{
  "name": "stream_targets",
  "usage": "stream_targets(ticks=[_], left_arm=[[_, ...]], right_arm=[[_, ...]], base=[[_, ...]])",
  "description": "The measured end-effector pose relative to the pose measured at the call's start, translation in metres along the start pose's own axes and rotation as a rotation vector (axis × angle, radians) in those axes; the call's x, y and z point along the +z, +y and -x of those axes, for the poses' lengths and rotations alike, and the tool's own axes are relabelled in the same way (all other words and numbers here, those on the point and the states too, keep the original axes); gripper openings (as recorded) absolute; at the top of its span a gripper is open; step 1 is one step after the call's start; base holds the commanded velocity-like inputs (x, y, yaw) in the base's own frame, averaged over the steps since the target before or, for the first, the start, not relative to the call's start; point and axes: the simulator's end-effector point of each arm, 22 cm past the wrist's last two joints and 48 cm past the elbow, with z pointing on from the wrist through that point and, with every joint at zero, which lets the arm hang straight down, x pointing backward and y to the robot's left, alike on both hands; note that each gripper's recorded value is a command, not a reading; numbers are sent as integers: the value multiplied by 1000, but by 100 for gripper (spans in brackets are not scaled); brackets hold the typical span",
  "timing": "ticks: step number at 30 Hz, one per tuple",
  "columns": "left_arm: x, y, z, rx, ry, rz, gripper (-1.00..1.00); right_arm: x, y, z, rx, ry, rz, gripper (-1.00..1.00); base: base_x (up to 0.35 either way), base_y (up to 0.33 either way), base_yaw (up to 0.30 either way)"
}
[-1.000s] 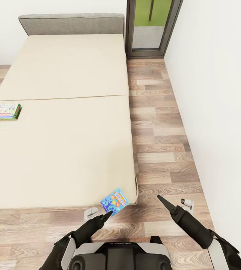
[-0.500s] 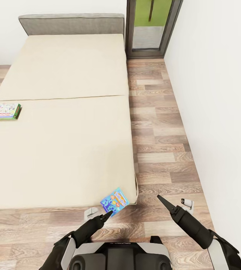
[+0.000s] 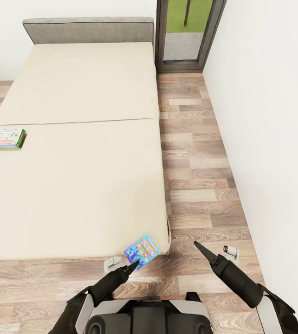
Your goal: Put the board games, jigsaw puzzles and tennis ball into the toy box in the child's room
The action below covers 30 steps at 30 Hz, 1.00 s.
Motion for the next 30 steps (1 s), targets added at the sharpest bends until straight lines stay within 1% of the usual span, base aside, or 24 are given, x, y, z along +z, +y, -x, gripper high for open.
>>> stream_targets(ticks=[30], left_arm=[[0,1,0,0,0,2,100]], right_arm=[[0,0,-1,1,2,1,100]], base=[[1,0,0]])
